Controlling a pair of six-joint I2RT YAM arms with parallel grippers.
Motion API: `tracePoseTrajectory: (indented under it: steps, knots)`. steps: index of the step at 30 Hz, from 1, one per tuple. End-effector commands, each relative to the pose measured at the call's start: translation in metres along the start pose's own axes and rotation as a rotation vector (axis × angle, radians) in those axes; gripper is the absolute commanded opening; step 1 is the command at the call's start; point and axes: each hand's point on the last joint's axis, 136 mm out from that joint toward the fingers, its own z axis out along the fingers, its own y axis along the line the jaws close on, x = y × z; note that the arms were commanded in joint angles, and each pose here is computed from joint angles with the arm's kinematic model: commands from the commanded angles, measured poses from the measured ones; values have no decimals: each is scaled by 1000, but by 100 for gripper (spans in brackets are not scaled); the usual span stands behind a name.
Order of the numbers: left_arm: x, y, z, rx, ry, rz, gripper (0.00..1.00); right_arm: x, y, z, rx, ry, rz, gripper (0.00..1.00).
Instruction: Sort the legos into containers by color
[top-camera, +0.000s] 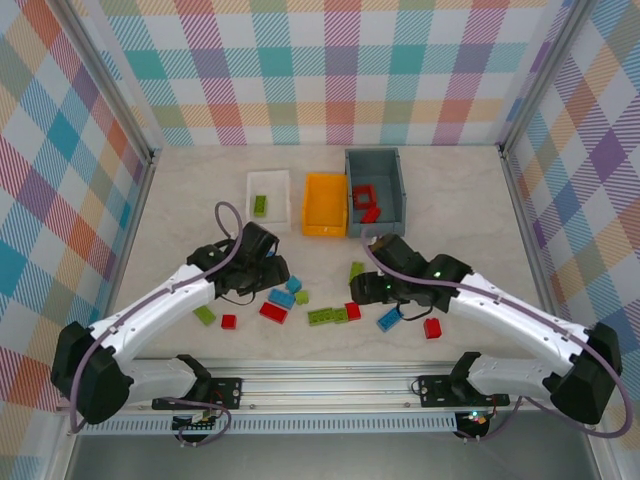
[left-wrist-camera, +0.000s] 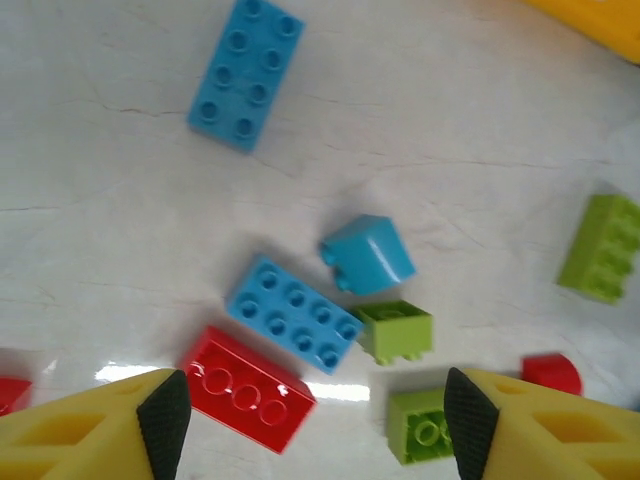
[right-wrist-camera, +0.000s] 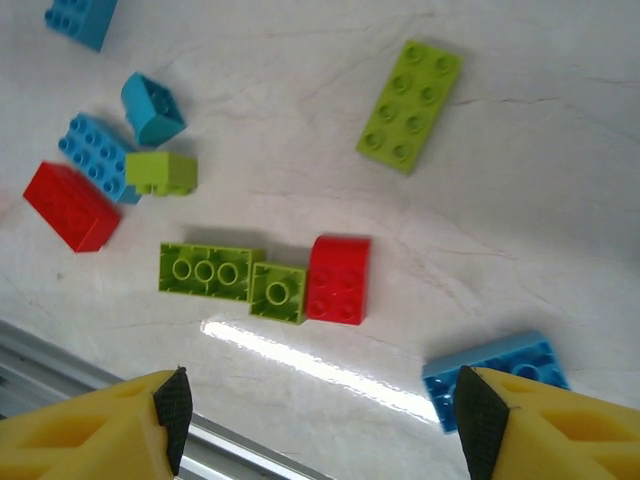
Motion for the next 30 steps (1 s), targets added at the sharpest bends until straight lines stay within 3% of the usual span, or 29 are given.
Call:
tracePoseTrajectory:
  steps: [1,8,17,19,24,27,30]
  knots:
    - [-9,14,18,-64,47,56,74,-6,27,6,-73,-8,-7,74]
    - [-35,18,87,-110,236,192,76,-6,58,16,-171,14,-24,79]
    - [-60,34,125,-204,223,257,73,-8,71,17,-221,19,-15,80]
    - [-62,32,129,-190,219,261,68,-9,71,18,-220,20,-12,79]
    - [-64,28,135,-170,215,271,35,-10,72,19,-215,22,-11,77]
    - [-63,19,124,-131,215,273,27,-16,69,11,-202,-11,-15,77]
    - [-66,2,91,-115,170,293,26,-30,61,-8,-179,-109,-28,75]
